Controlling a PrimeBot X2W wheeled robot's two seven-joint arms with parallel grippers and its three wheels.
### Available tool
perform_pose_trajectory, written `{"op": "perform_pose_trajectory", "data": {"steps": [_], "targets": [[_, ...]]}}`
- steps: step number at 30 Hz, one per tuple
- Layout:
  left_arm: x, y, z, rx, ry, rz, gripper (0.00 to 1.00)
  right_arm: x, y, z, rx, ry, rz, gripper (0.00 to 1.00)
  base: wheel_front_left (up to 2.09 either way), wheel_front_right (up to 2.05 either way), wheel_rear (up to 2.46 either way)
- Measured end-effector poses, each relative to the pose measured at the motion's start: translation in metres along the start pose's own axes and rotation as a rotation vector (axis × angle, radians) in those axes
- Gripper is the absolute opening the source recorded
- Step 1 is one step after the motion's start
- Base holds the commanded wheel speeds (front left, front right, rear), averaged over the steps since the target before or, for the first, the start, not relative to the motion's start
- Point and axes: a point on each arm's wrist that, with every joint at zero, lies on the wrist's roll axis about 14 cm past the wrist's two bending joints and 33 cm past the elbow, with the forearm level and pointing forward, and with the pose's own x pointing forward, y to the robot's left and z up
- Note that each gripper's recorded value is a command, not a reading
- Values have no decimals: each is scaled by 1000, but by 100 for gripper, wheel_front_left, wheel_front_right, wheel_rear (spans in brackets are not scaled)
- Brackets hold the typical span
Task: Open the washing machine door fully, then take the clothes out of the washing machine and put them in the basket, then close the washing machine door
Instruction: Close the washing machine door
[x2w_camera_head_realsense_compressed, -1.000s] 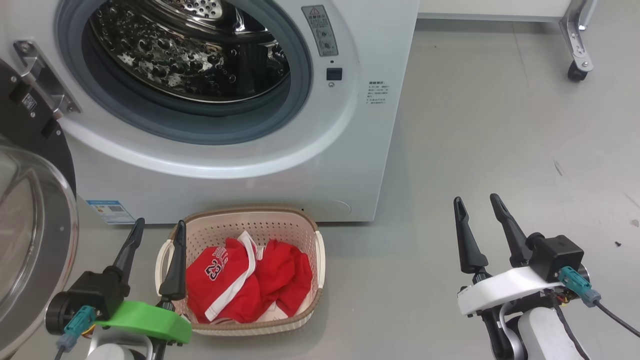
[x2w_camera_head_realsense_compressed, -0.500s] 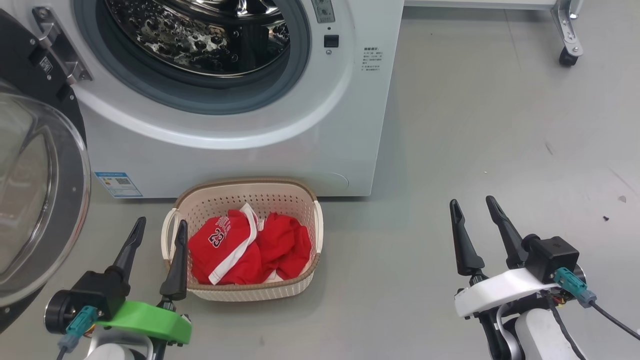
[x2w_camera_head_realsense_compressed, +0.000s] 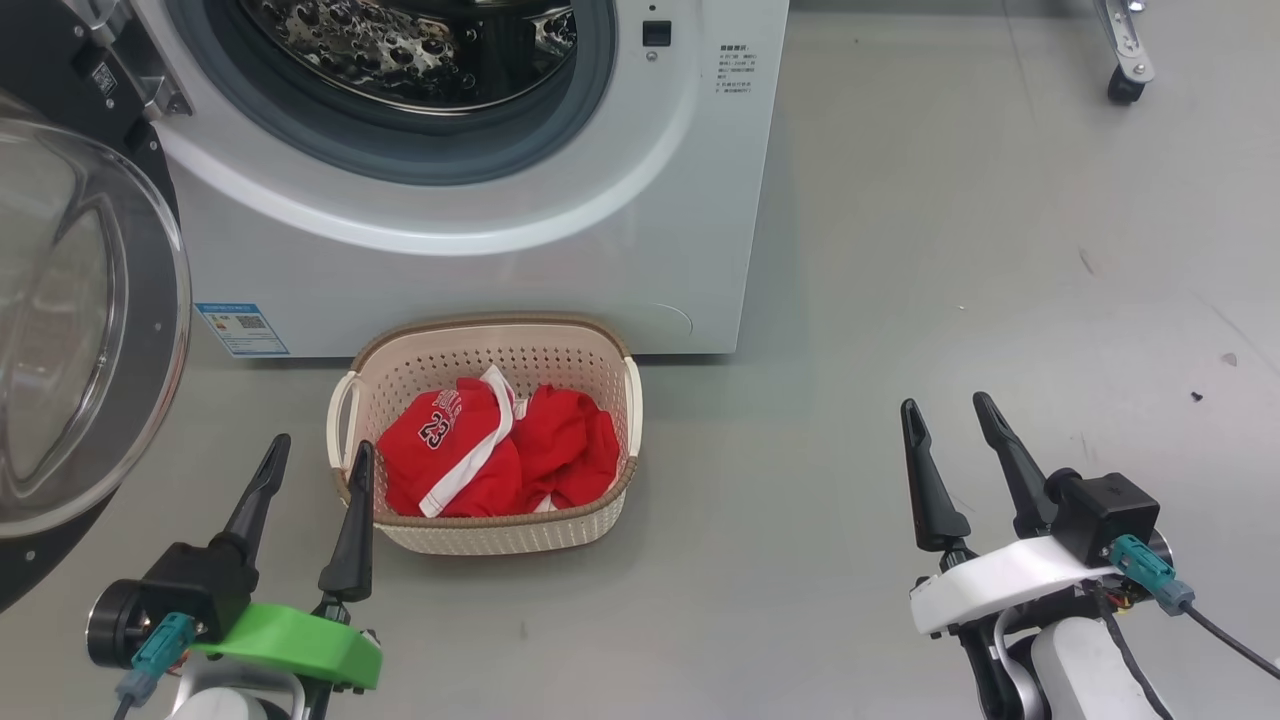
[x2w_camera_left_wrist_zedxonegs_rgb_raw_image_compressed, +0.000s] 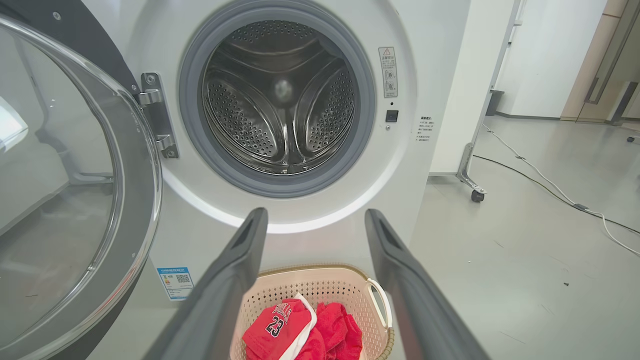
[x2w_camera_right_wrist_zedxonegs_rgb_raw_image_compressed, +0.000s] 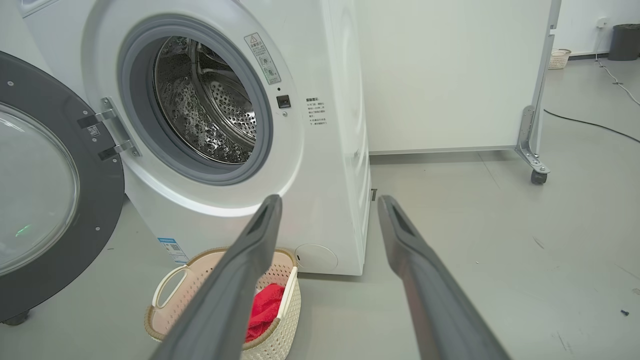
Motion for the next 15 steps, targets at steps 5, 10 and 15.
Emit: {"op": "perform_pose_trajectory", "data": {"steps": [5, 10, 15], "targets": [[0, 0, -1, -1, 1, 0, 100, 0, -1, -1, 2, 2, -4, 100, -48, 48, 0], [0, 1, -2, -2, 4, 2, 100, 1, -2, -2, 3, 5, -6, 100, -32, 32, 0], [0, 1, -2, -2, 6, 3, 100, 1, -2, -3, 3, 7, -6, 100, -15, 15, 0]]}}
